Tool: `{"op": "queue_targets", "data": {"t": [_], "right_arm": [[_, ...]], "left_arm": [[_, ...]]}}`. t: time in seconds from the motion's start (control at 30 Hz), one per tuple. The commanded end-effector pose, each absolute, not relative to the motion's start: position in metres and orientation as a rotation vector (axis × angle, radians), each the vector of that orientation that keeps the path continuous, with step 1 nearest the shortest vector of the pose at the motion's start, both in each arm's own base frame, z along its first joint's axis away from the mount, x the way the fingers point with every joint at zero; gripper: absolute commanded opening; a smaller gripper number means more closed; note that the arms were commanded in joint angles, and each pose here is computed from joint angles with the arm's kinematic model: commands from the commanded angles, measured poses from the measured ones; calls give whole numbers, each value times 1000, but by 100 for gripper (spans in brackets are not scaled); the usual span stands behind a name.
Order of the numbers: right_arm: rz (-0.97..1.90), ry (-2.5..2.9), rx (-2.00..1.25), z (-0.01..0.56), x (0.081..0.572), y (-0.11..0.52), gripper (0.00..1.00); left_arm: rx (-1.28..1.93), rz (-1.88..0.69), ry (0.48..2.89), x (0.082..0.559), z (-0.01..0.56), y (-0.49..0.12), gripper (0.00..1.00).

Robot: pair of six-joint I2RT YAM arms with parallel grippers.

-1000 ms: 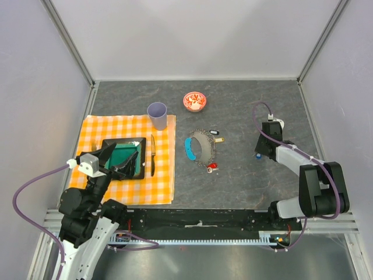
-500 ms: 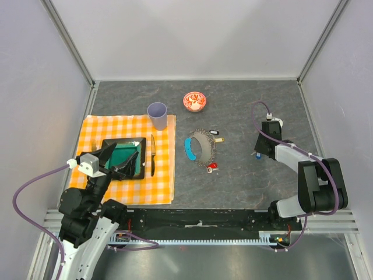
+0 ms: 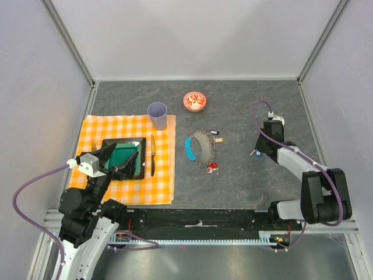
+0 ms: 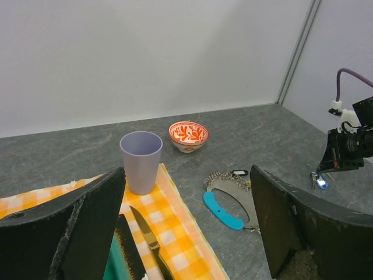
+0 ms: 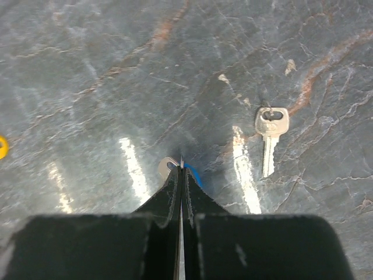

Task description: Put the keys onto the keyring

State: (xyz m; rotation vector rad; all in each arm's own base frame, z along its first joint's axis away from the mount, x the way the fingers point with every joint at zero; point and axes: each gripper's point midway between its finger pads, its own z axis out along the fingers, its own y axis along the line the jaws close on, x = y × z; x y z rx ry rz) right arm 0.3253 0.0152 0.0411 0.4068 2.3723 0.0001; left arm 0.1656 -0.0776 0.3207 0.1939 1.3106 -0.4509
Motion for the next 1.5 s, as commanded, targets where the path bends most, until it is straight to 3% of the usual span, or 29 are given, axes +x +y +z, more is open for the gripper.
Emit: {"op": "queue_targets", "data": {"t": [0.0,0.3,0.6,0.97,1.3,1.47], "right_arm": [[107,2300,291,70,329,41,0],[442,2068,-189,174,300,140,0],[657,1748,-600,263,242,174,0],[658,1540,-893,288,190,177,0],[512,1524,-772,273,191,152,0],[361,1518,-546,270,209,120,0]], "left_arm": [[205,-455,1206,149,340,-73,94],[328,-521,1270,159,329,-100,94],[424,-585,1365,173,322,-124,94],[554,-752,1616,198,300,-166,95],[621,-880,1847,223,263,-213,96],[636,-780,1993,246,225,-245,96]]}}
